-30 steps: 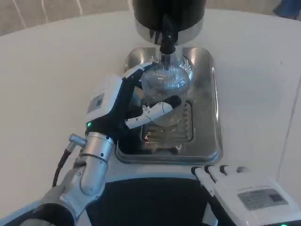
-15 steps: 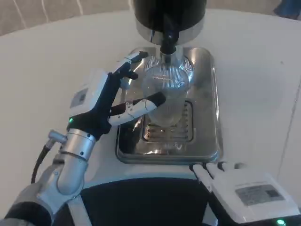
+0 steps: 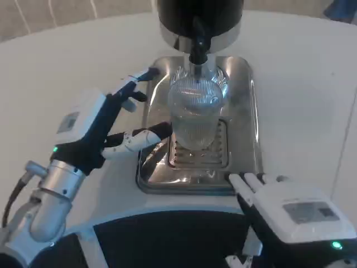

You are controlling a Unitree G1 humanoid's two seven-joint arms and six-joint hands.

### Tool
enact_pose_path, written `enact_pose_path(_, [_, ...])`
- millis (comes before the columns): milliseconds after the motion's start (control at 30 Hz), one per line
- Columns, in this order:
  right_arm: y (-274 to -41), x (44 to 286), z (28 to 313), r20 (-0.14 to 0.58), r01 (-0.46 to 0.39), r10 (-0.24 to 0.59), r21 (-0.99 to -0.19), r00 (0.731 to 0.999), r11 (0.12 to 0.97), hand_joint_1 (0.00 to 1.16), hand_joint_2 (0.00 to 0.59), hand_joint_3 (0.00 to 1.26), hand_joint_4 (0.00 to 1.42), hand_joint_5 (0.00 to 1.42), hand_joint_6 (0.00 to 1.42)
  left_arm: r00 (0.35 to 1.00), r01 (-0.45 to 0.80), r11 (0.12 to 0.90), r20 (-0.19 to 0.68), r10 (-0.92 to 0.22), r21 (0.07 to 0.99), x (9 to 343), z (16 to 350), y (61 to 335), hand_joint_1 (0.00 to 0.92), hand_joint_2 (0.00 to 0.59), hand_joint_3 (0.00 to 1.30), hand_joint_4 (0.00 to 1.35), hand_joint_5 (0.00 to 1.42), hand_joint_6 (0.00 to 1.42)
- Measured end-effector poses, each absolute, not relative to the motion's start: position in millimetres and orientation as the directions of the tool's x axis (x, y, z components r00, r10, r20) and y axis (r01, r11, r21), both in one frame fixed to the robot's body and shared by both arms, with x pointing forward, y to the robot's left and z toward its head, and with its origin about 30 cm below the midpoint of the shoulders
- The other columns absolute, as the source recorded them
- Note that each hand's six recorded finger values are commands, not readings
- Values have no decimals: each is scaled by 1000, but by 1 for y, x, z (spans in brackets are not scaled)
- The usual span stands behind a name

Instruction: Grasp the cup under the faucet to collect the drink, then remove the cup.

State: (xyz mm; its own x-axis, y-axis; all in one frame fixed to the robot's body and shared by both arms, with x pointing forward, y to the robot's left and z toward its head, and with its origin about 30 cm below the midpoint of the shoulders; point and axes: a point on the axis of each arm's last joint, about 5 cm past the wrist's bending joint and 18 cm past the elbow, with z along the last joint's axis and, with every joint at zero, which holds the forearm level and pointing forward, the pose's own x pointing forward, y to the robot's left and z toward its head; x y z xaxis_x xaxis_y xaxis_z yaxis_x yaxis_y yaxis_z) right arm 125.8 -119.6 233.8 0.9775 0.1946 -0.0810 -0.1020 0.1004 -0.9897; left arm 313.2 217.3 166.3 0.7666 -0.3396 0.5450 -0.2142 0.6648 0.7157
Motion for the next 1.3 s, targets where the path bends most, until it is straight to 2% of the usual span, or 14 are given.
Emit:
enact_pose_path(133, [-126,131,236,-8,-38,179,-986,984,165,546,448,5,0,0,0,770,-215,640,531,-354,738,305,164,230,67,73,223,181,381,501])
enact_pose_path(367, [-136,134,239,53,10,156,-964,986,264,502,470,5,0,0,1,778,-182,599,487,-397,779,294,161,241,51,74,194,168,289,402])
enact_pose_path(500, [-143,133,244,120,64,139,-932,983,356,447,480,1,0,0,0,784,-158,558,447,-431,815,285,159,252,50,75,183,151,261,384])
enact_pose_path(700, [-154,137,246,187,100,117,-848,975,521,434,480,0,0,0,0,784,-157,527,430,-448,835,270,156,261,50,75,179,135,250,372])
enact_pose_path(900, [-154,140,248,219,94,138,-794,966,601,419,471,0,0,0,12,791,-161,494,411,-453,854,260,154,264,64,83,133,69,190,305])
enact_pose_path(1067, [-159,151,250,238,52,159,-690,958,722,398,479,0,0,0,15,804,-157,448,377,-461,880,251,150,265,72,95,89,20,122,258])
enact_pose_path(1300, [-165,166,266,310,40,185,-597,933,801,389,479,0,0,0,16,814,-140,397,333,-475,907,242,146,267,72,92,78,14,112,236])
